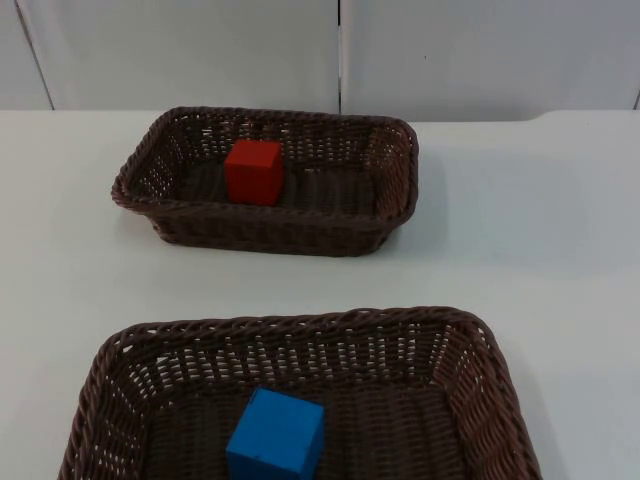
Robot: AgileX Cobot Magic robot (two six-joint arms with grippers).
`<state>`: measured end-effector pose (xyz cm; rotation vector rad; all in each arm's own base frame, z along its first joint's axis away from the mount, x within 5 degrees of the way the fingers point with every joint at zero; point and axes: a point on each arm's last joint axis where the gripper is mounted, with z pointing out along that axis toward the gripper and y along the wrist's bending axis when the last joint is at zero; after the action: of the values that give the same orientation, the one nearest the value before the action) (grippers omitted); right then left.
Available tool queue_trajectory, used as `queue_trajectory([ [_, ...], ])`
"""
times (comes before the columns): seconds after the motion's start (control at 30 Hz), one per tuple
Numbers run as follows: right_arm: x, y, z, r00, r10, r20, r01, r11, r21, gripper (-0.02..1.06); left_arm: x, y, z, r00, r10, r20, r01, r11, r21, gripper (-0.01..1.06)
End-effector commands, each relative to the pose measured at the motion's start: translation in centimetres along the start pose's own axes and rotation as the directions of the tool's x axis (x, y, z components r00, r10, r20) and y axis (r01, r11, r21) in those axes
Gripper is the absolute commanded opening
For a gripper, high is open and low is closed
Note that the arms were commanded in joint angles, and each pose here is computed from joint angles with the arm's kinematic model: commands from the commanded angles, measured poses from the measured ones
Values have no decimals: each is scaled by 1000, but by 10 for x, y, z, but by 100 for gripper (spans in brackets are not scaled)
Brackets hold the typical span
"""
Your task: Pick up one cube with the left hand and place it into the upper basket. Pick up one cube with the right hand and place it into the lower basket.
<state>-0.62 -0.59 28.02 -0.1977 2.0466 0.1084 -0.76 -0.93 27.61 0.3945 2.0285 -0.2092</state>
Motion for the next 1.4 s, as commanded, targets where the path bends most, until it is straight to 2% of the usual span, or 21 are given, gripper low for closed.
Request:
queue_trajectory([
  [0.0, 0, 1, 0, 1000, 13, 9, -13, 1000, 18, 105, 1, 0, 0, 1000, -6, 0, 6, 1000, 8, 105],
  [0.23, 0, 2, 0, 998, 64, 11, -65, 991, 116, 105, 1, 0, 0, 1000, -1, 0, 1, 1000, 18, 105],
  [0.37, 0, 2, -1, 997, 77, 13, -78, 987, 141, 105, 1, 0, 0, 1000, 2, 0, -2, 1000, 22, 105],
  [1.23, 0, 2, -1, 997, 80, 13, -81, 986, 147, 105, 1, 0, 0, 1000, -1, 0, 1, 1000, 17, 105],
  [1.37, 0, 2, -1, 997, 80, 13, -81, 986, 147, 105, 1, 0, 0, 1000, -12, 0, 12, 1000, -4, 105],
])
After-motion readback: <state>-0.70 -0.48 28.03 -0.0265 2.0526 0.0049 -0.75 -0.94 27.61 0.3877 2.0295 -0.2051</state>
